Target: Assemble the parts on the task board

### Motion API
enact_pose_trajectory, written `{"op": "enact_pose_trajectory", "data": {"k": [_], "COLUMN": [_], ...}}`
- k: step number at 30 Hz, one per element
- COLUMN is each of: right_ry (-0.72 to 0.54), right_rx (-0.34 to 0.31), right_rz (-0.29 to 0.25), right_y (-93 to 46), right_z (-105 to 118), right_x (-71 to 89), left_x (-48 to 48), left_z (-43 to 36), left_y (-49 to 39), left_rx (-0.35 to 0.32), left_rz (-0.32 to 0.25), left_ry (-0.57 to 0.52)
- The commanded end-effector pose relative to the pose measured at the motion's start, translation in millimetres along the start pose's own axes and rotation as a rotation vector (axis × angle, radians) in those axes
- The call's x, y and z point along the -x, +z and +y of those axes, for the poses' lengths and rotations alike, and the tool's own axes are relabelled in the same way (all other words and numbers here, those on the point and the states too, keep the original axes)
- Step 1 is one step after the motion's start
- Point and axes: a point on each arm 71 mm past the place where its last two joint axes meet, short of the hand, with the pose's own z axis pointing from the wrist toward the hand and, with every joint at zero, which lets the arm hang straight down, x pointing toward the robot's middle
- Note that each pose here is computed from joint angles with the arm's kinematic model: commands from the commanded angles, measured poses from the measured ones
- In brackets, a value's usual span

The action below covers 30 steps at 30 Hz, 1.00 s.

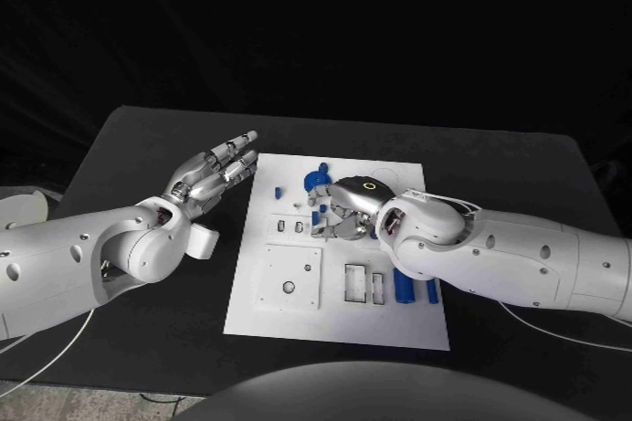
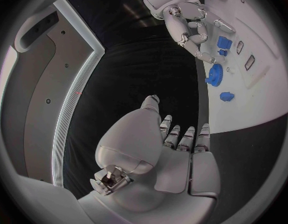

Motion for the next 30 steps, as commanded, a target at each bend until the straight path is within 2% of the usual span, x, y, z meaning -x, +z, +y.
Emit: {"op": "enact_pose_trajectory", "data": {"k": [1,6,13,15,18,19,22,24,26,28,30], "right_ry": [0.002,0.006,0.040,0.053,0.052,0.051,0.038,0.029,0.023,0.019,0.022], "right_rx": [0.029,0.052,0.080,0.076,0.047,0.041,-0.015,-0.052,-0.084,-0.123,-0.156], "right_rz": [-0.063,-0.149,-0.279,-0.317,-0.372,-0.378,-0.402,-0.398,-0.383,-0.355,-0.325], "right_y": [-4.2,-13.5,-36.9,-47.5,-64.9,-67.2,-83.3,-90.8,-94.9,-99.1,-102.0], "right_z": [2,2,1,-3,-16,-18,-37,-49,-59,-71,-81], "right_x": [5.8,29.7,90.8,112.3,140.5,143.4,158.2,162.0,162.3,158.8,151.8], "left_x": [-0.7,0.2,1.3,1.2,2.5,2.7,1.6,-2.3,-6.2,-12.6,-19.3], "left_z": [-0.8,-1.2,-5.1,-9.9,-24.7,-27.5,-53.1,-70.6,-84.8,-96.9,-100.9], "left_y": [0.2,0.0,-3.0,-5.2,-7.6,-7.7,-5.9,-4.0,0.1,8.2,17.3], "left_rx": [-0.008,-0.013,-0.042,-0.067,-0.144,-0.158,-0.277,-0.346,-0.382,-0.362,-0.271], "left_rz": [0.012,0.005,-0.024,-0.035,-0.050,-0.052,-0.064,-0.059,-0.057,-0.039,-0.003], "left_ry": [-0.011,-0.005,0.065,0.111,0.256,0.282,0.492,0.628,0.727,0.825,0.895]}}
